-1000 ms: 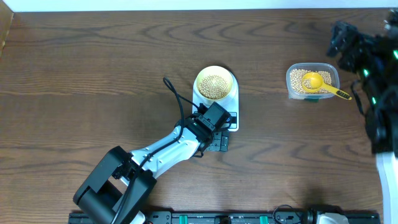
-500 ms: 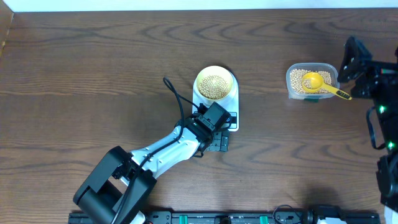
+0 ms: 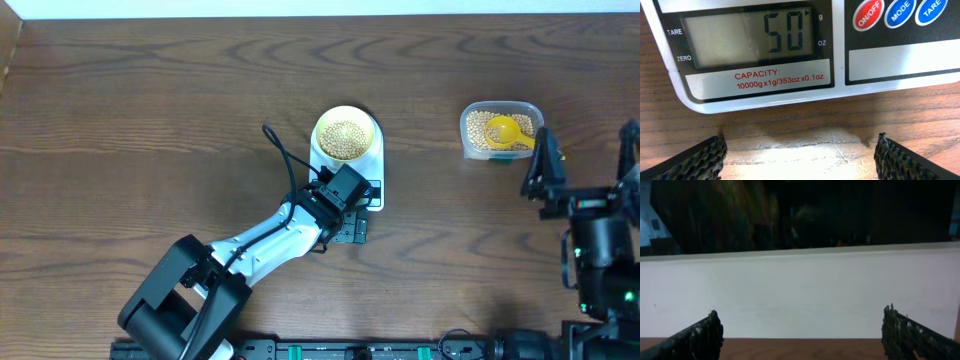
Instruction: Scoop item into bowl and weigh 50g on scale
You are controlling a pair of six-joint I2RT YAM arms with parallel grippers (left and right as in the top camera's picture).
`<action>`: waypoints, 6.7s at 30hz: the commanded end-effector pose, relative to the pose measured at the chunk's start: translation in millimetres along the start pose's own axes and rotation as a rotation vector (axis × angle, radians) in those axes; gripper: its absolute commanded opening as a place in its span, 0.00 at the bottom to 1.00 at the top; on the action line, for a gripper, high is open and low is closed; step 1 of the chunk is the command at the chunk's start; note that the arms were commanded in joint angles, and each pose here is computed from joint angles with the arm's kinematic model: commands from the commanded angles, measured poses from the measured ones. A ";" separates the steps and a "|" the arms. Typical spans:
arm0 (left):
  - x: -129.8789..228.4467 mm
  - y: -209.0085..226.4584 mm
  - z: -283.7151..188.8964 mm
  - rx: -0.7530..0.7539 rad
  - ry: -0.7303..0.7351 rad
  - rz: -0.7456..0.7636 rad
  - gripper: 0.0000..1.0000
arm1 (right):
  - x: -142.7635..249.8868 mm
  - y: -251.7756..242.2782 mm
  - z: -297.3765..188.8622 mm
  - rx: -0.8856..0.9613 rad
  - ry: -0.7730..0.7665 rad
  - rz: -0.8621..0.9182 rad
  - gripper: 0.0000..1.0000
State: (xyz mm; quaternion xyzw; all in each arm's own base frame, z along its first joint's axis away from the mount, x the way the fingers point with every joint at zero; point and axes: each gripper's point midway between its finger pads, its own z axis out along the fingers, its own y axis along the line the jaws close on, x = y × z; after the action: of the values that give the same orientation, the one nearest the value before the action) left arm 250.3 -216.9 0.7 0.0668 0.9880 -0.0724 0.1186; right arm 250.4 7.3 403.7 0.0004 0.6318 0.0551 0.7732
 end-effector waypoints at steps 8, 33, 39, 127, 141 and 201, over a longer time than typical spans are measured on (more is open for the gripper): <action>23.7 10.9 12.7 -0.026 0.076 -0.011 0.98 | 31.5 18.4 -26.5 -0.106 -0.044 -0.140 0.99; 23.5 10.8 12.6 -0.026 0.075 -0.011 0.98 | 95.0 17.7 -51.6 -0.124 -0.334 -0.216 0.99; 23.5 10.8 12.6 -0.026 0.075 -0.011 0.98 | 160.1 9.7 -38.4 -0.120 -0.059 -0.168 0.99; 23.5 10.8 12.6 -0.026 0.075 -0.011 0.98 | 238.7 -37.9 -55.8 0.124 0.280 -0.181 0.99; 23.5 10.8 12.6 -0.026 0.075 -0.011 0.98 | 238.7 -37.9 -55.8 0.124 0.280 -0.181 0.99; -138.4 185.1 -265.7 -0.358 -1.197 -0.437 0.98 | 238.7 -37.9 -55.8 0.124 0.280 -0.181 0.99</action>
State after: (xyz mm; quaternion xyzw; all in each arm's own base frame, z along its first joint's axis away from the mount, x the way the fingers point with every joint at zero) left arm 366.0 -27.7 278.5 -0.1927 0.7394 0.0114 0.6450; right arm 246.1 -12.9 156.7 -0.0137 0.7332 -0.0477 0.6782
